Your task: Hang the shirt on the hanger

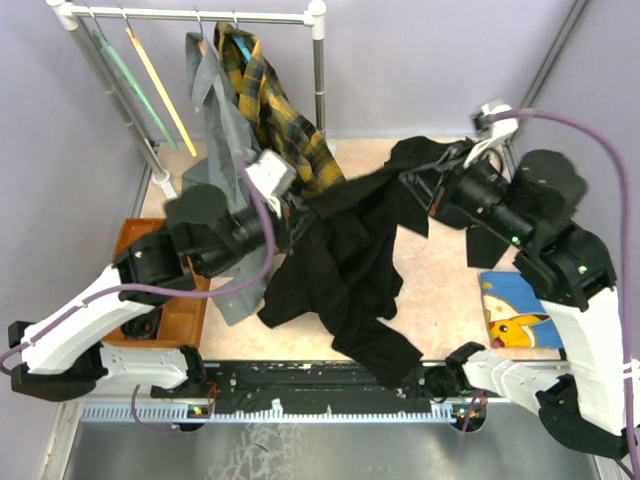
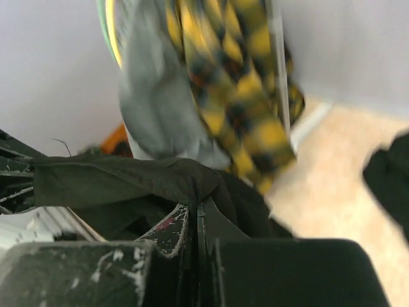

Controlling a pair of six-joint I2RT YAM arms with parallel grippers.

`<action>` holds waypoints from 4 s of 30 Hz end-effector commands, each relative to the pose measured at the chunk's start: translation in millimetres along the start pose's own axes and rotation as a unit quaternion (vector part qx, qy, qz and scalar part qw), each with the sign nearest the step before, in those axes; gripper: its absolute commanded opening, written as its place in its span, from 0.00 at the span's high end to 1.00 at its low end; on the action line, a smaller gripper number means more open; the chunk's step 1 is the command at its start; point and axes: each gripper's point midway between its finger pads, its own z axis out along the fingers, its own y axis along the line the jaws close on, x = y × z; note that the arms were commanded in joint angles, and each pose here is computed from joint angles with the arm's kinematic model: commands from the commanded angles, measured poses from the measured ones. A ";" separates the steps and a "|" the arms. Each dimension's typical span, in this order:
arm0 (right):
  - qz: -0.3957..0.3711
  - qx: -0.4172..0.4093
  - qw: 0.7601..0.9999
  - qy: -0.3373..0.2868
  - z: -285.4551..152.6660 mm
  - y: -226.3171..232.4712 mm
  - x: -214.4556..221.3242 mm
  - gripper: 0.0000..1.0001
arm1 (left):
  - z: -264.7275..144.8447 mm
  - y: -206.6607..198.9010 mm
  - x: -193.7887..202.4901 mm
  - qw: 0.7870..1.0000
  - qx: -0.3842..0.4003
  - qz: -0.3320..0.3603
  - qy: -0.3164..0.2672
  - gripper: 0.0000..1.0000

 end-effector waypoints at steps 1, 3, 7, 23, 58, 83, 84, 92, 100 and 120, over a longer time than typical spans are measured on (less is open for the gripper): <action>0.069 0.021 0.984 0.162 -2.4 -16.1 105.6 1.00 | -1.6 -12.8 90.1 0.993 0.028 -0.080 0.086 1.00; 0.098 0.031 0.972 0.210 -7.0 -21.7 146.5 1.00 | -1.8 -15.0 139.7 0.984 0.053 -0.107 0.131 1.00; 0.168 0.022 0.937 0.305 -10.4 -23.3 236.1 1.00 | -10.0 -1.5 237.8 0.948 0.108 -0.205 0.217 1.00; 0.197 0.041 0.904 0.377 24.3 -56.1 358.3 0.87 | -18.5 37.1 350.0 0.908 0.039 -0.244 0.338 0.51; 0.060 0.175 0.938 0.292 -3.6 -104.0 280.2 0.32 | -16.4 33.0 301.3 0.926 -0.226 -0.062 0.294 0.44; 0.070 0.118 0.942 0.305 -5.5 -88.1 299.3 0.29 | -9.2 44.8 349.7 0.878 -0.355 -0.033 0.321 0.73; 0.073 0.114 0.941 0.310 -6.2 -86.9 303.9 0.29 | -3.8 43.2 346.2 0.883 -0.348 -0.036 0.313 0.79; 0.108 0.044 0.938 0.327 -6.5 -64.8 329.7 0.25 | 3.2 40.4 313.1 0.909 -0.281 -0.025 0.306 1.00; 0.134 0.030 0.936 0.325 1.3 -59.5 337.9 0.27 | -13.2 71.4 269.7 0.922 -0.257 -0.026 0.289 1.00; 0.161 0.011 0.936 0.314 21.9 -63.2 375.6 0.44 | -20.1 99.9 245.7 0.933 -0.227 -0.046 0.275 1.00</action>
